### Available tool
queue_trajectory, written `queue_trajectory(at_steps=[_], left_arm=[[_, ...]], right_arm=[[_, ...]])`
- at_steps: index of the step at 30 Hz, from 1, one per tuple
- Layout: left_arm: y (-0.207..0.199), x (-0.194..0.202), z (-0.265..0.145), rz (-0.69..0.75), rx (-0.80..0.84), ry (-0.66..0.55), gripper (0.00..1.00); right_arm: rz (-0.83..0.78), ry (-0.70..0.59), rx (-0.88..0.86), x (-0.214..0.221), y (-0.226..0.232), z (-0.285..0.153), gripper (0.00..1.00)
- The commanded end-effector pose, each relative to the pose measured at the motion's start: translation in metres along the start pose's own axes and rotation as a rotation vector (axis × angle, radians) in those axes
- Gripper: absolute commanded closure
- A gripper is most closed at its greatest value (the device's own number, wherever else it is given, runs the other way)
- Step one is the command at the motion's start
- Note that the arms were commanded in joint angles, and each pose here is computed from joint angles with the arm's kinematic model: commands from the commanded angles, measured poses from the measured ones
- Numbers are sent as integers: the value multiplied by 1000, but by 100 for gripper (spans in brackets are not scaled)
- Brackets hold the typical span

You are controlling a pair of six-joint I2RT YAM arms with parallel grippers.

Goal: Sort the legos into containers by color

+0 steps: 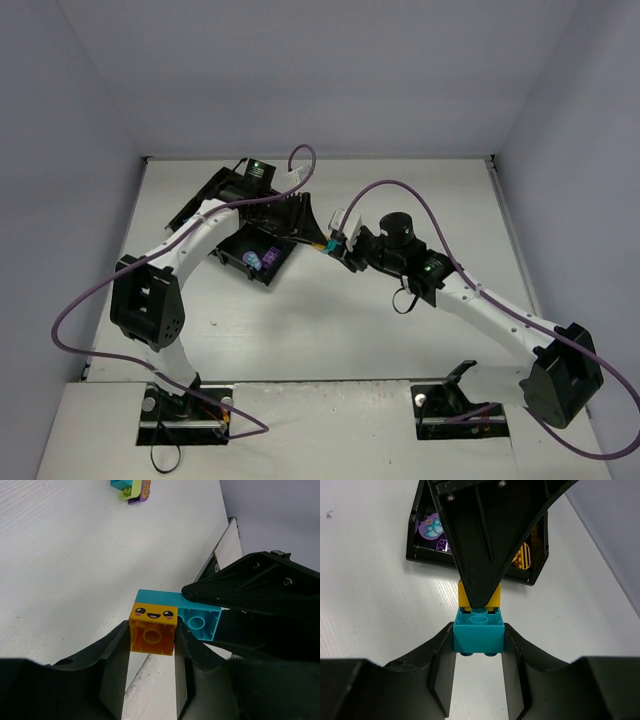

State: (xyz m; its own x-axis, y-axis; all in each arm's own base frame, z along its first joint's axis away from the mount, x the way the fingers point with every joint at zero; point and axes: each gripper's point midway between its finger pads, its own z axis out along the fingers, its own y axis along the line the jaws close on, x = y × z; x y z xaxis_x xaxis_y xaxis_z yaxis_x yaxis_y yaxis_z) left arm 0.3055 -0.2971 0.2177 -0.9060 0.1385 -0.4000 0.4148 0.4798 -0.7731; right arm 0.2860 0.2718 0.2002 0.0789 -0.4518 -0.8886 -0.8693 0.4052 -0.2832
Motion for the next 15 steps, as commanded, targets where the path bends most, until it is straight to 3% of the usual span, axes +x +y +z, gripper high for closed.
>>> queue_trajectory(at_steps=[1,6,11,15], left_arm=[[-22,-30,-28,96,31,-82,97],[-6,-45,-52,82,-38,-127,97],[12,-66,-77,74,-106,-203,97],[47,-94,-95,101,-305,-299,97]], right_arm=[[-3,33,24,11,-3,-5,100],[24,150,28,42,-1,-3,100],[40,182,35,51,-1,-2,100],[38,183,36,50,-1,-2,100]])
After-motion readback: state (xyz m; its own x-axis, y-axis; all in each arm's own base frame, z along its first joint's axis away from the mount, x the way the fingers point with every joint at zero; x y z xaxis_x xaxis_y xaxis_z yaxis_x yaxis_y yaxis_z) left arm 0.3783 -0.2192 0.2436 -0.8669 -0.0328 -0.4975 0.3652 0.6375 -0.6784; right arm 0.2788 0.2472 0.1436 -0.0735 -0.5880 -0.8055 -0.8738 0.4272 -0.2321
